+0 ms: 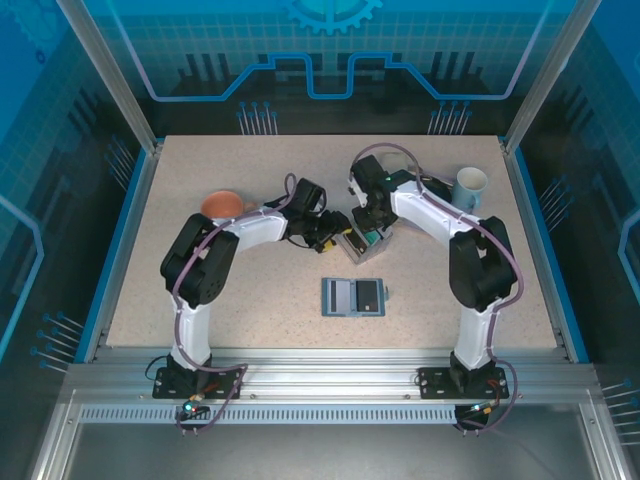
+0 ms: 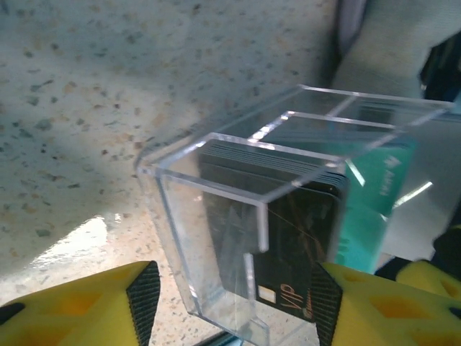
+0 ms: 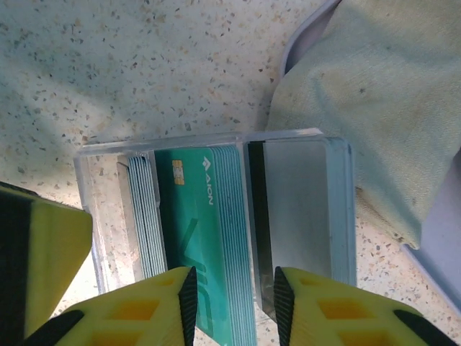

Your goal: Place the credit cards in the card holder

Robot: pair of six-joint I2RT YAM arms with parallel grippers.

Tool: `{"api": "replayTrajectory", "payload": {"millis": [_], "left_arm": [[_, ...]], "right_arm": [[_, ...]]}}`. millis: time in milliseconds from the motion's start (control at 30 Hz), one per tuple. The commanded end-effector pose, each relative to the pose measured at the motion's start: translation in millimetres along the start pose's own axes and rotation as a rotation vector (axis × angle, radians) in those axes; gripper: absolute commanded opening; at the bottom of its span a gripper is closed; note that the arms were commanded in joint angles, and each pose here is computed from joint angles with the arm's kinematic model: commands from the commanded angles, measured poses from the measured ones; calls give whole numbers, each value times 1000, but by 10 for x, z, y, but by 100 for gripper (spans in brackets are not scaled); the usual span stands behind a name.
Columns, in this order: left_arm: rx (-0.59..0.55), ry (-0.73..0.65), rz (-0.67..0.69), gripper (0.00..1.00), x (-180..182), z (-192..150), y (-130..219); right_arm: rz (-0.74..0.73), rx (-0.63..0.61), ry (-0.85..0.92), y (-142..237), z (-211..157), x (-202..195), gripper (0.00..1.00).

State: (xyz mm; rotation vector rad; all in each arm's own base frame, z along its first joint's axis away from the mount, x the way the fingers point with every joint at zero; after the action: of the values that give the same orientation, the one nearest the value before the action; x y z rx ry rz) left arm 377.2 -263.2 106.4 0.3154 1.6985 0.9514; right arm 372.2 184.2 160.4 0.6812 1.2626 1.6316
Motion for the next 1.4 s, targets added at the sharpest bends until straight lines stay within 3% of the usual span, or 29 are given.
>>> {"api": "replayTrajectory", "payload": {"millis": [0, 400, 633, 967, 1367], "left_arm": [[41, 46, 0, 58, -15, 32, -76], [57, 92, 72, 43, 242, 20, -244], [54, 93, 85, 40, 299, 1, -243], [47, 75, 94, 39, 292, -3, -205], [45, 69, 91, 39, 280, -12, -193]], "right_arm": [[-16, 23, 46, -11, 12, 59, 37], [-115, 67, 106, -230, -16, 108, 37], [-211, 41, 129, -149, 3, 90, 38], [-214, 23, 133, -35, 27, 77, 32], [-222, 16, 140, 5, 50, 79, 34]]}}
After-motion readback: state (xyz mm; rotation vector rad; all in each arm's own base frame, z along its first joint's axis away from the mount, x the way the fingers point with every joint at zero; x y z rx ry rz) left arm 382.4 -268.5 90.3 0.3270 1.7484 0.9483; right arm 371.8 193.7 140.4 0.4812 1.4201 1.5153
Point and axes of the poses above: each hand's point on the last joint's axis, 136 mm out from that joint toward the fingers, its own y axis back along the fingers, its own x axis along the line the jaws close on, z = x × y, the point moved 7 cm from there along y, back along the fingers
